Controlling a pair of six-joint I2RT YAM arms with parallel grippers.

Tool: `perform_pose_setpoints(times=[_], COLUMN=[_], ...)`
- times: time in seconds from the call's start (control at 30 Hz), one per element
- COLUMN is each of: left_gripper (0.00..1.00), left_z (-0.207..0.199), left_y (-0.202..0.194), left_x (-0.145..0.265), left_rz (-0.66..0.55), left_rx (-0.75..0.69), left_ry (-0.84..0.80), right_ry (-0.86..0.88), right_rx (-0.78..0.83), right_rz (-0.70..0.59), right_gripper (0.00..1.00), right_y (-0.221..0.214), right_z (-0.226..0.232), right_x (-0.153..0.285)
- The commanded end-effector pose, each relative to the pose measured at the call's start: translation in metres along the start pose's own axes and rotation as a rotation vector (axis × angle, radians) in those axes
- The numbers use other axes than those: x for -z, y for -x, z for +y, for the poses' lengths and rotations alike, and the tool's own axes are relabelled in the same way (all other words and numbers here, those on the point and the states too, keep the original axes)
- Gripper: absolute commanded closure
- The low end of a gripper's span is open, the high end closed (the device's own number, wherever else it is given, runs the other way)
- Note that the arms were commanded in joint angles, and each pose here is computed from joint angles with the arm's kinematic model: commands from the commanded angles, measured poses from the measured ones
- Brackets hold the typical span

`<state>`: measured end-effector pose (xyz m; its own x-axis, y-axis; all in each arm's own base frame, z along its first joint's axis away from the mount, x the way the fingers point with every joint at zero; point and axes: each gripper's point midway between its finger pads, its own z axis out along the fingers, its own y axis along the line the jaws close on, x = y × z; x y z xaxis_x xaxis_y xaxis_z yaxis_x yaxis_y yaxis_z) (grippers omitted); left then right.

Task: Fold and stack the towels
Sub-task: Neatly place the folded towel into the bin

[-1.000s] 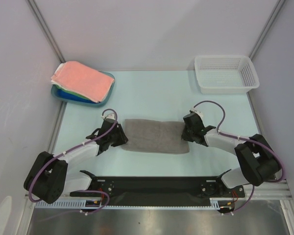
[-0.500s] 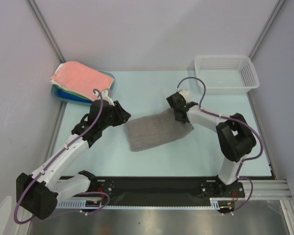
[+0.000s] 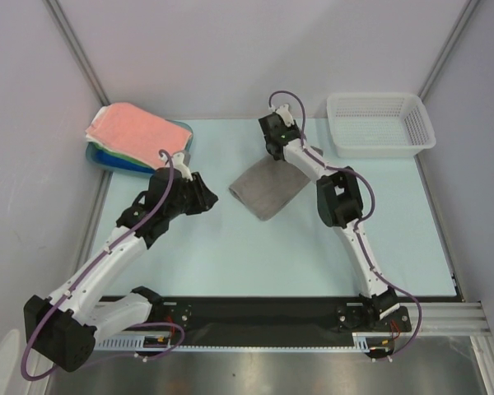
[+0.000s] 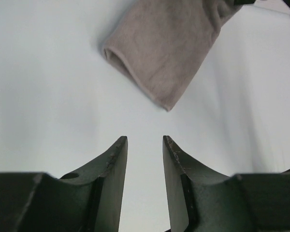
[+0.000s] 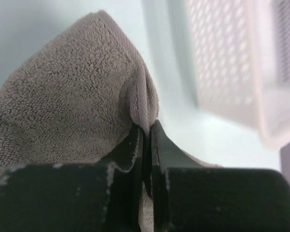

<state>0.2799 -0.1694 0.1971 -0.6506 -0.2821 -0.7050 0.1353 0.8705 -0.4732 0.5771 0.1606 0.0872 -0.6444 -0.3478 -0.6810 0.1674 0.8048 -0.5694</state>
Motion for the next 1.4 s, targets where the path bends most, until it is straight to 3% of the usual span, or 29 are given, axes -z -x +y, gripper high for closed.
perform_pose_setpoints(times=[0.0,0.57,0.77,0.97,1.37], left_gripper=[0.6,0.6,0.61,0.61,0.61], left_z=[0.002,0.003,0.005,0.007,0.009], left_y=[-0.006,-0.02,-0.026,-0.03,-0.04], left_x=[0.001,-0.004,-0.007,-0.013,-0.02], left_rz=[0.012,0.056,0.08,0.104,0.148], left_rx=[-0.056,-0.068,-0.07,-0.073,-0.075], left_ry=[-0.012,-0.031,-0.03,-0.025,-0.025], right_ry=[-0.157,-0.356,-0.3,-0.118,-0.011], right_rx=[0.067,-0.062,-0.189,-0.345,-0.38], right_rz=[-0.071,-0.238,-0.262,-0.285,-0.219], right_gripper=[1.0,1.0,1.0,1.0,1.0], right_y=[0.047,0.124,0.128,0.124,0.085], right_z=[-0.043,-0.164,-0.209,-0.237,-0.268], right_x=[-0.002,-0.018,-0.037,-0.063,-0.11])
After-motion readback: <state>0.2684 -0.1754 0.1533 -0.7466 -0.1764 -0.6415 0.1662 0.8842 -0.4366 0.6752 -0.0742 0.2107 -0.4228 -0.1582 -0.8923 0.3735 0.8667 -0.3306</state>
